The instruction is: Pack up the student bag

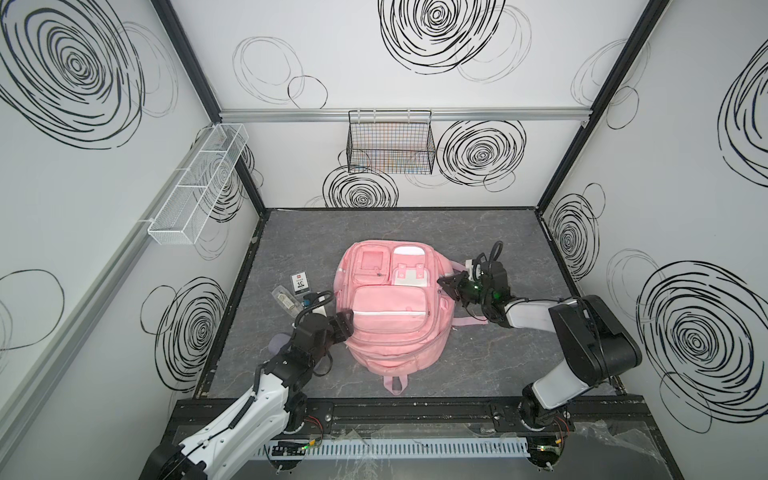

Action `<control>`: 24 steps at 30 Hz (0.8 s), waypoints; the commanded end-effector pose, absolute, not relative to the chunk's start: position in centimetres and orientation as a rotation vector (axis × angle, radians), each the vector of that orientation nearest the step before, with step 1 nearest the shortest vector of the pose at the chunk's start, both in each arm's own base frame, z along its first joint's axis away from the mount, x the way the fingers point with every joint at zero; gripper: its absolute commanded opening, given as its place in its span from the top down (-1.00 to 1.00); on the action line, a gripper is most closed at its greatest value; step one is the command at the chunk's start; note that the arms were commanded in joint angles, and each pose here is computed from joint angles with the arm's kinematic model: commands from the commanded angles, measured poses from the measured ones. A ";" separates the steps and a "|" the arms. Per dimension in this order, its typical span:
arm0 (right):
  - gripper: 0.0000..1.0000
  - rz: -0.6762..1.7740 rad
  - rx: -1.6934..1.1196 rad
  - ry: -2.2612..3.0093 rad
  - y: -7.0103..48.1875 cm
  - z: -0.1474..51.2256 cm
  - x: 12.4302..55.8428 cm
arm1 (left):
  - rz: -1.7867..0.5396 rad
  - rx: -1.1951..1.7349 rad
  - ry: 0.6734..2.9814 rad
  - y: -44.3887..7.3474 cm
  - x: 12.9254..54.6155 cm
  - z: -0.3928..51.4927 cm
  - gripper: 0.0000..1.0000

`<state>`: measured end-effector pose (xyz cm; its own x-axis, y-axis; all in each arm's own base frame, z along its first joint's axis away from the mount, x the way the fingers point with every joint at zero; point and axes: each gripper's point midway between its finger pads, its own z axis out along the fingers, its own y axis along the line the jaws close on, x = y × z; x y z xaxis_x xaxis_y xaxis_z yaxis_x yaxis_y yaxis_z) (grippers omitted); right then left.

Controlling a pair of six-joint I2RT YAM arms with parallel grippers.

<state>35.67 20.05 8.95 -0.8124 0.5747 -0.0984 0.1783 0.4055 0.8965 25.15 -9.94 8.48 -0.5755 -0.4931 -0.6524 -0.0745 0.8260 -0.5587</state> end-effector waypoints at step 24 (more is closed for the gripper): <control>1.00 0.971 -0.344 2.093 23.9 16.0 33.9 | -0.734 -0.640 2.130 -10.7 24.2 6.2 -0.25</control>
<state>35.26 22.09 12.70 -0.7602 0.1512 -0.6318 -0.3437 0.7318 0.5886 24.32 -10.34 6.25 -0.5857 -0.6078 -0.5362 -0.1858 0.7447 -0.6410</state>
